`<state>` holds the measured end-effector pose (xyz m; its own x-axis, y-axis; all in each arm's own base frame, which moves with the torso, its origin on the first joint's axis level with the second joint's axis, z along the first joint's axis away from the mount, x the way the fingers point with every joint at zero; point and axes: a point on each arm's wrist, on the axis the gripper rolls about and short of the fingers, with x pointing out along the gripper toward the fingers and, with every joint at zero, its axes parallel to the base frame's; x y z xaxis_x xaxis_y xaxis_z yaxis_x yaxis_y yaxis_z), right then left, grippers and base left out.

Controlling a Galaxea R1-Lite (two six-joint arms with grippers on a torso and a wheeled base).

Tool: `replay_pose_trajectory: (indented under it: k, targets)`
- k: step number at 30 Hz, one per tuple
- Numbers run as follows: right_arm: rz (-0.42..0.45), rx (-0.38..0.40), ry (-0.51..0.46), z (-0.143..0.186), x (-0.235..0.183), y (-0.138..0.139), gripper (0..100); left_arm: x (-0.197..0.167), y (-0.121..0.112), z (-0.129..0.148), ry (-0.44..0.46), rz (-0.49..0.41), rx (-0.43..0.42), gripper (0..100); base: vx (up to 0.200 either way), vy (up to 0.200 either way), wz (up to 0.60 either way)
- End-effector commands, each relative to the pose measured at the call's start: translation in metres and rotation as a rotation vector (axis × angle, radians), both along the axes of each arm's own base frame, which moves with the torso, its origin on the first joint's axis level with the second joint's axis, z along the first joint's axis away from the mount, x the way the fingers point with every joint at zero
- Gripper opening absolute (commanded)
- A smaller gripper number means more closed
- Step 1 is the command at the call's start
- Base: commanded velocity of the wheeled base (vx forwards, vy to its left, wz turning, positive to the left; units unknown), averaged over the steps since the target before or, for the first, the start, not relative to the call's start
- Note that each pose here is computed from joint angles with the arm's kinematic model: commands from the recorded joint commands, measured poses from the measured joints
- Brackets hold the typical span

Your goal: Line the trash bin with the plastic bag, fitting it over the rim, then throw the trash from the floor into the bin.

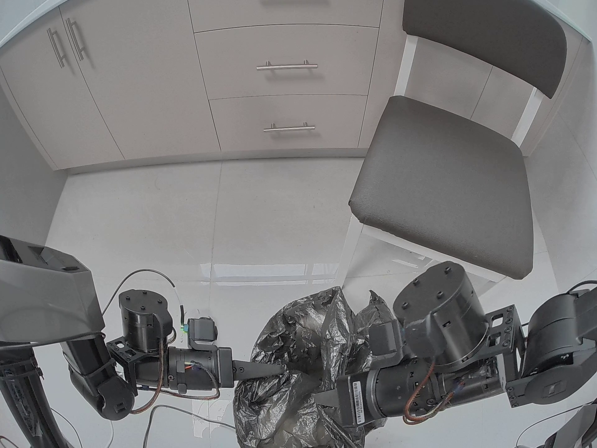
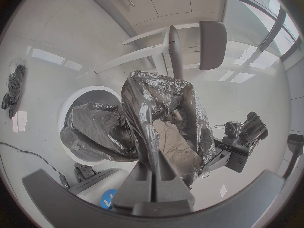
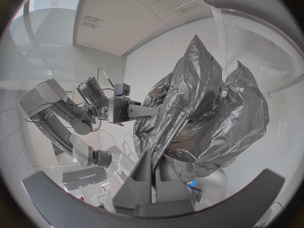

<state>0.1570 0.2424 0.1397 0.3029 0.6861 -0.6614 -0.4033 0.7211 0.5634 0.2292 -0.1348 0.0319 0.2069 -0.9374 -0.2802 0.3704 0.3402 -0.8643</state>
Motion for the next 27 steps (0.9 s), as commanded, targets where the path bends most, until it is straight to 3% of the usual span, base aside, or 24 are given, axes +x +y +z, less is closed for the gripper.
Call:
replay_pose_trajectory:
  k: [1, 7, 15, 27]
  targets:
    - [-0.007, -0.035, 0.022, -0.013, 0.006, 0.004, 0, 0.003, 0.002, -0.01, 0.026, 0.012, 0.016, 0, 0.0, 0.0, 0.0]
    - [-0.046, -0.077, 0.02, -0.024, 0.014, 0.006, 0, 0.008, 0.003, -0.016, 0.038, 0.023, 0.024, 0, 0.0, 0.0, 0.0]
    - [-0.09, -0.039, -0.013, -0.032, 0.03, 0.009, 0, 0.018, 0.0, -0.018, 0.019, 0.027, 0.015, 0, 0.0, 0.0, 0.0]
    - [-0.115, -0.084, 0.016, -0.05, 0.041, 0.008, 0, 0.022, -0.002, -0.027, 0.035, 0.039, 0.03, 0, 0.0, 0.0, 0.0]
